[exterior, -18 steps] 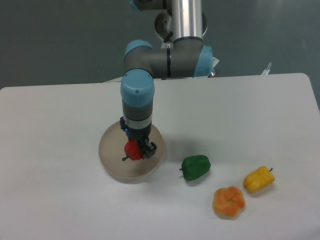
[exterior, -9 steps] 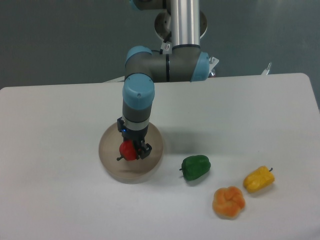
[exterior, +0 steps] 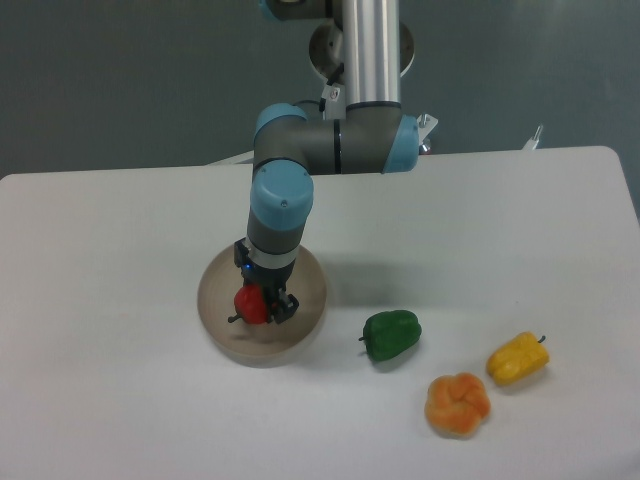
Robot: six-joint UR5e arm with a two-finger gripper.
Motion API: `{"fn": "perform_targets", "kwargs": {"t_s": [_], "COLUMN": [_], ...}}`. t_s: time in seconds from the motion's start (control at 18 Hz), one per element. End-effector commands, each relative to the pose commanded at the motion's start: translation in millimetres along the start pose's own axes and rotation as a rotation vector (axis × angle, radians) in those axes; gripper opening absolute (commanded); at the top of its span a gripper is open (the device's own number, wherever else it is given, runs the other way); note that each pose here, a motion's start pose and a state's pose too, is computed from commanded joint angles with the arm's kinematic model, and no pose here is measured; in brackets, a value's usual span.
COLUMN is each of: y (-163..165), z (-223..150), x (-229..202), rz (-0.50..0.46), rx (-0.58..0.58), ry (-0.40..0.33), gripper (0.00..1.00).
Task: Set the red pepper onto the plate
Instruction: 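Lower the red pepper onto the plate and open the gripper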
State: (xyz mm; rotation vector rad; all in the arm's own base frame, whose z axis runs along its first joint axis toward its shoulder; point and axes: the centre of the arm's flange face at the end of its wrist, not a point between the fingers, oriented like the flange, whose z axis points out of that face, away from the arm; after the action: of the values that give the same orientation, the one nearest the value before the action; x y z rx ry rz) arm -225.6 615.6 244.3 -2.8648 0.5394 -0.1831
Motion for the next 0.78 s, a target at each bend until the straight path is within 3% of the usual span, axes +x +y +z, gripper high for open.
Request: {"fn": "perform_targets", "kwargs": {"t_s": [0.44,0.78], "y": [0.8,3.4], "z": [8.3,8.4], "x": [-2.5,-5.6], "rz": [-0.002,-0.007], "rx": [-0.004,-0.003], "ry": [0.006,0.007], "gripper": [0.31,0.38]}}
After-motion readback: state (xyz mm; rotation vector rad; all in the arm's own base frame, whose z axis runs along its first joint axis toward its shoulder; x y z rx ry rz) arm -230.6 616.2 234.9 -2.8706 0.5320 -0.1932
